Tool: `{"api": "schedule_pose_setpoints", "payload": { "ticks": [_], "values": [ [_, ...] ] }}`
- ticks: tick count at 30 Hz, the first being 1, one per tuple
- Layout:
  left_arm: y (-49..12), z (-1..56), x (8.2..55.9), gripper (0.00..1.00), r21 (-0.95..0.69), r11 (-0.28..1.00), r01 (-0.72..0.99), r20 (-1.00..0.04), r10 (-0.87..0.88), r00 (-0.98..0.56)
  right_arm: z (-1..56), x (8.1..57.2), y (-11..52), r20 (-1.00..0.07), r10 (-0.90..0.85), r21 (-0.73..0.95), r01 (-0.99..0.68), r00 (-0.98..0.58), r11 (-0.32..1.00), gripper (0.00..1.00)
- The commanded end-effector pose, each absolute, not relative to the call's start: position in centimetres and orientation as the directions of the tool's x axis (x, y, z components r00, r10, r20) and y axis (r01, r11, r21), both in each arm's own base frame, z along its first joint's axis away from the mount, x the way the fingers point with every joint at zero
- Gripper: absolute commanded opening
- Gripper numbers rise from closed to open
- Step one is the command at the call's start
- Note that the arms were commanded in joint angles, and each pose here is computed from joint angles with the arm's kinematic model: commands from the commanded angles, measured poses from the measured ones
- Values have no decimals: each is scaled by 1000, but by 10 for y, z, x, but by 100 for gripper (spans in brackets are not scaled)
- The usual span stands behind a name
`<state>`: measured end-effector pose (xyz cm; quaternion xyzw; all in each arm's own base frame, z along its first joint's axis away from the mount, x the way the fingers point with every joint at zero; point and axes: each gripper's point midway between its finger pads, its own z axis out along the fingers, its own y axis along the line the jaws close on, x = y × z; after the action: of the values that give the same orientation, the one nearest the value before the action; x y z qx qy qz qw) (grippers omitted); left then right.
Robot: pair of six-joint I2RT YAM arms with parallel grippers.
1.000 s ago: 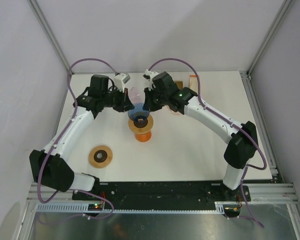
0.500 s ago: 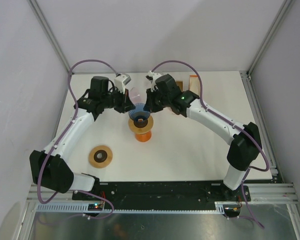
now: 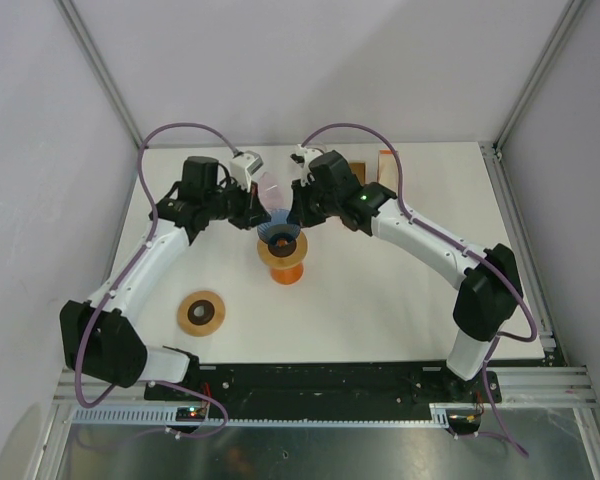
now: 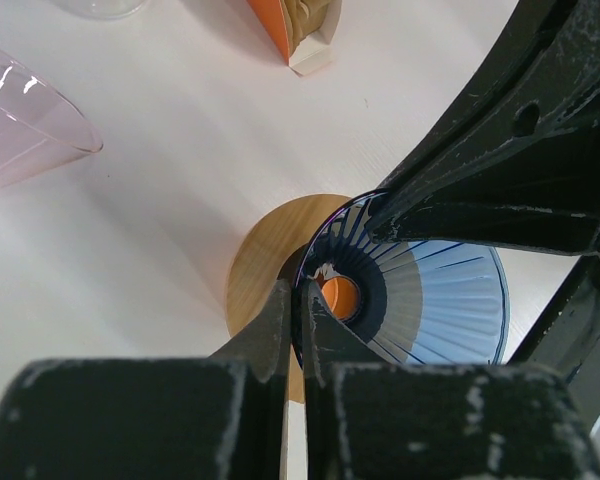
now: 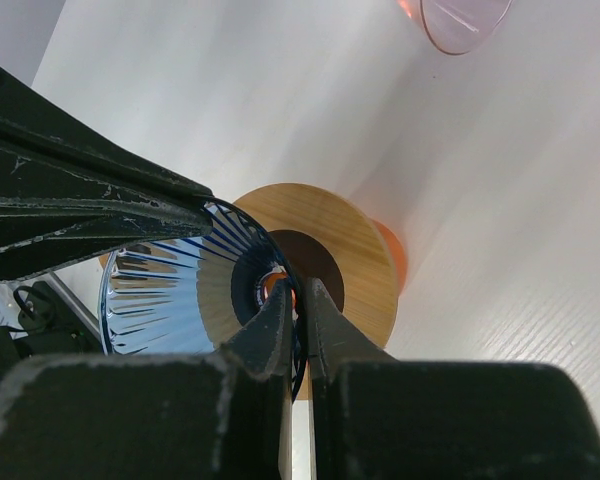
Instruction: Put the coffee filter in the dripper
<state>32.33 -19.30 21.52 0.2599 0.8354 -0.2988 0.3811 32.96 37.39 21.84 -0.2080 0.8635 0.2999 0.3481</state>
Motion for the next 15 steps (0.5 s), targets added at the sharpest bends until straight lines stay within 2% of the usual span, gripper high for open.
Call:
{"api": "schedule_pose_setpoints", "payload": {
  "ticks": [1,6,10,15],
  "values": [
    [-189,166,281,0,-389,679,623,-609,318,-726,173,330,368,-674,-249,290,-560,-695,776,0],
    [-195,189,292,9,-379,667,642,-654,298,-696,187,334,370,-697,-238,284,-565,-677,775,1],
    [-198,201,299,20,-383,676,630,-666,271,-696,201,336,372,-718,-229,280,-574,-657,769,7],
    [-199,216,309,28,-366,685,630,-692,252,-677,209,338,376,-729,-223,280,-580,-647,765,11]
  ]
}}
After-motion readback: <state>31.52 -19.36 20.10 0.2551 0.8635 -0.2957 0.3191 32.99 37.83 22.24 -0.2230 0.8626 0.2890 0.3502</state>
